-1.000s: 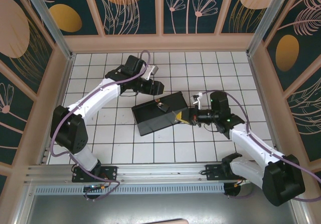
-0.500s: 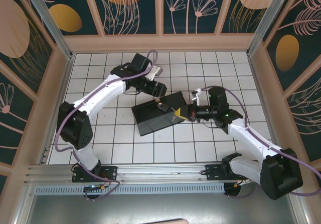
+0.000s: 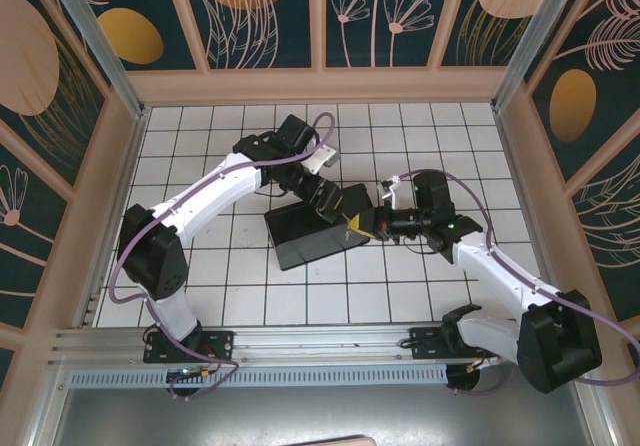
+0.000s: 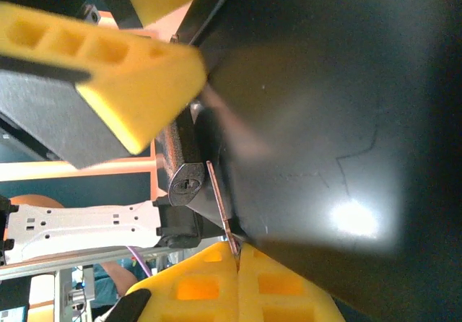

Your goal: Unlock the padlock with the key

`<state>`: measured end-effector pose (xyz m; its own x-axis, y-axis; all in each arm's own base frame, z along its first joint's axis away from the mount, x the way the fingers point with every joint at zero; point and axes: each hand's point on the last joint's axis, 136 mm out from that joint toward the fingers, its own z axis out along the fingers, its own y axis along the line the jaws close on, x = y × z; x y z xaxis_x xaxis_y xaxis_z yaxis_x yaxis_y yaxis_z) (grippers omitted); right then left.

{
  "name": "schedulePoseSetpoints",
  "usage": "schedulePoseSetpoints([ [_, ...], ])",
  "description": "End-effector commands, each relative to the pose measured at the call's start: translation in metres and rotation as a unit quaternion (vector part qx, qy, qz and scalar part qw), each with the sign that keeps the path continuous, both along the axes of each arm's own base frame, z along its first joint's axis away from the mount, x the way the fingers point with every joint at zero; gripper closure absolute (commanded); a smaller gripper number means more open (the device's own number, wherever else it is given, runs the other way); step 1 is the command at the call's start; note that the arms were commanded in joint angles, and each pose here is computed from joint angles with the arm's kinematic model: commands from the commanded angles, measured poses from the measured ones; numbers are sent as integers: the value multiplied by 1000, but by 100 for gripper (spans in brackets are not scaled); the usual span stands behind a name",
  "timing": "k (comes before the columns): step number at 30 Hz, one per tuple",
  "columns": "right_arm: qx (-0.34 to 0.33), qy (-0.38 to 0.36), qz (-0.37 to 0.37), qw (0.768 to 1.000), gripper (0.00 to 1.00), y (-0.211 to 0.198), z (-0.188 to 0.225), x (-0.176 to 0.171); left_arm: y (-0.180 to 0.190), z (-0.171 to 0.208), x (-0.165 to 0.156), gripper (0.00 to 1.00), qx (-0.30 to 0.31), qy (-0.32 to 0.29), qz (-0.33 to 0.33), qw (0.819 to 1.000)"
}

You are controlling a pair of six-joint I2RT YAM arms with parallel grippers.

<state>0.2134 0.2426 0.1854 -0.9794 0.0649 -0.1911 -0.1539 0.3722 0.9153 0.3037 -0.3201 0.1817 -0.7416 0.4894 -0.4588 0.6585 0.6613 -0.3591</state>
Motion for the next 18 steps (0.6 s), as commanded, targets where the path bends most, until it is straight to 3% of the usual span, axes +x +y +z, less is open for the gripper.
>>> schedulePoseSetpoints([
  [1, -25, -5, -19, 1000, 100, -3, -9, 11, 5, 15, -10, 27, 5, -9, -25, 1000],
  [6, -29, -7, -19, 999, 100, -2, -10, 15, 11, 13, -24, 30, 23, -8, -53, 998],
  [10, -33, -7, -17, 999, 100, 0, -12, 17, 8, 31, -40, 30, -13, -19, -90, 996],
  [15, -31, -15, -12, 999, 100, 4, -6, 19, 14, 27, -18, 29, 16, -40, -40, 998],
  [18, -31, -19, -8, 999, 100, 7, 0, 16, 15, 41, 5, 28, -10, -54, 12, 998],
])
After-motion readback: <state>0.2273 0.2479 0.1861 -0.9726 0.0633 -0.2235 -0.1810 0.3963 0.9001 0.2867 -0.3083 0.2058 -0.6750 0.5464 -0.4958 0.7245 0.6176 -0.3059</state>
